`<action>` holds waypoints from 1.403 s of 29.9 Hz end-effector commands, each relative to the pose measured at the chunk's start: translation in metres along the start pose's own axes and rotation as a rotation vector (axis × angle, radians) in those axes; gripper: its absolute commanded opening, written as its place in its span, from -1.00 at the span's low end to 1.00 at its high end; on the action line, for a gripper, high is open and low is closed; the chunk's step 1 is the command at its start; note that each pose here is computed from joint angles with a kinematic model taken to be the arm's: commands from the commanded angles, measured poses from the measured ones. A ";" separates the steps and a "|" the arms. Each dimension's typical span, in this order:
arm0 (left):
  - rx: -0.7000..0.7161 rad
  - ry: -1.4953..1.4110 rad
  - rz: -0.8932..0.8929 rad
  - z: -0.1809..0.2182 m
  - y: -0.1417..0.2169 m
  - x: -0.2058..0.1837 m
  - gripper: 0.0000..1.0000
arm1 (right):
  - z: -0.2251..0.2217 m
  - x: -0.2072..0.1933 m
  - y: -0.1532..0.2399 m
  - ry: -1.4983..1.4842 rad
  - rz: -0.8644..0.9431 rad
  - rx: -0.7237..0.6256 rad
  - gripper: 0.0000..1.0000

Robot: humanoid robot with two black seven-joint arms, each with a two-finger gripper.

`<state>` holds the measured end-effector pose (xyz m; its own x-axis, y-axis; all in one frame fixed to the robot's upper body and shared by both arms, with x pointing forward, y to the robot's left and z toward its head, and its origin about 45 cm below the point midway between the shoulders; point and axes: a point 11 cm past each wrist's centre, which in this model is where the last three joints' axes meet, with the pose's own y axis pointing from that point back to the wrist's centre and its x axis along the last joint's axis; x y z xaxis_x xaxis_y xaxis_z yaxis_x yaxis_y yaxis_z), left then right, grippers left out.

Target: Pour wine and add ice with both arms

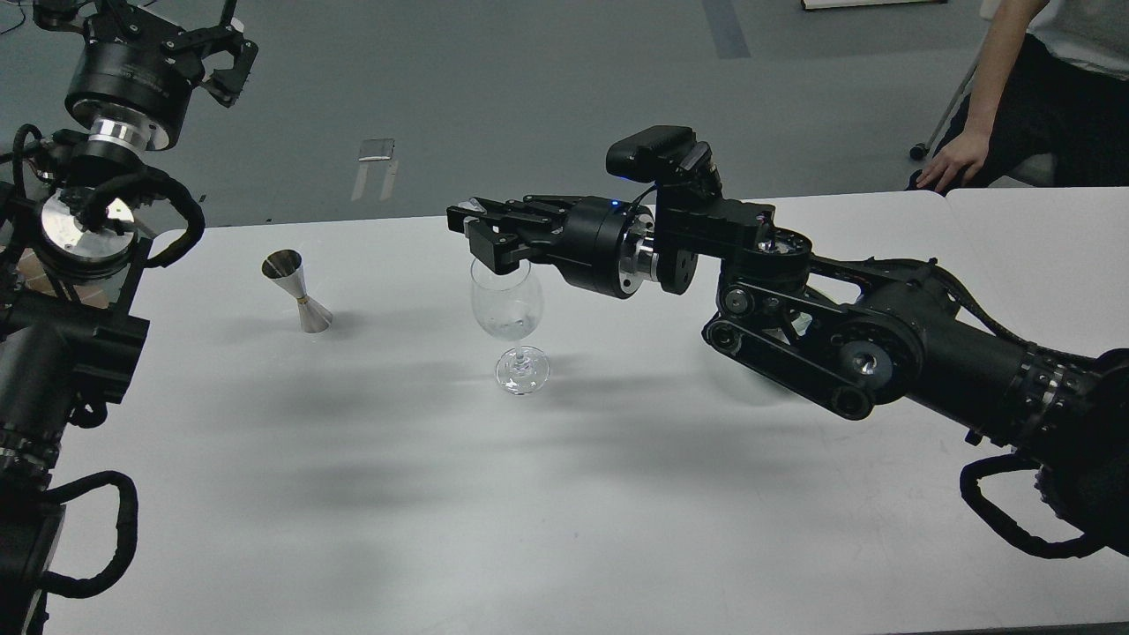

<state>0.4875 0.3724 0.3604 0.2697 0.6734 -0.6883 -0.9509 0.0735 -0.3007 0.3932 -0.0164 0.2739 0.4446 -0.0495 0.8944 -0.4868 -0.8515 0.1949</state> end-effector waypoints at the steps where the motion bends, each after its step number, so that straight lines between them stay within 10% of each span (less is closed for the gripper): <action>1: 0.000 0.000 0.001 0.000 0.000 0.000 0.96 | 0.002 -0.005 0.001 0.014 -0.022 -0.005 -0.53; 25: 0.001 0.000 0.000 0.000 0.000 0.000 0.96 | 0.009 -0.006 0.006 0.020 -0.027 -0.024 -0.13; 28: 0.001 0.000 0.002 0.000 0.000 0.000 0.96 | 0.012 0.000 0.008 0.015 -0.006 -0.029 0.12; 30: 0.001 -0.001 0.003 0.000 0.000 0.001 0.96 | 0.013 0.026 0.012 -0.010 0.088 -0.030 0.99; 42: 0.036 -0.003 0.025 -0.011 0.009 0.012 0.97 | 0.067 0.119 0.080 -0.225 0.656 -0.142 1.00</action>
<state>0.4853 0.3741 0.3481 0.2438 0.6793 -0.6921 -0.9609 0.0726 -0.2672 0.4470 -0.0890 0.3593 0.2501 -0.4950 0.8321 -0.7199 -0.6698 -0.1820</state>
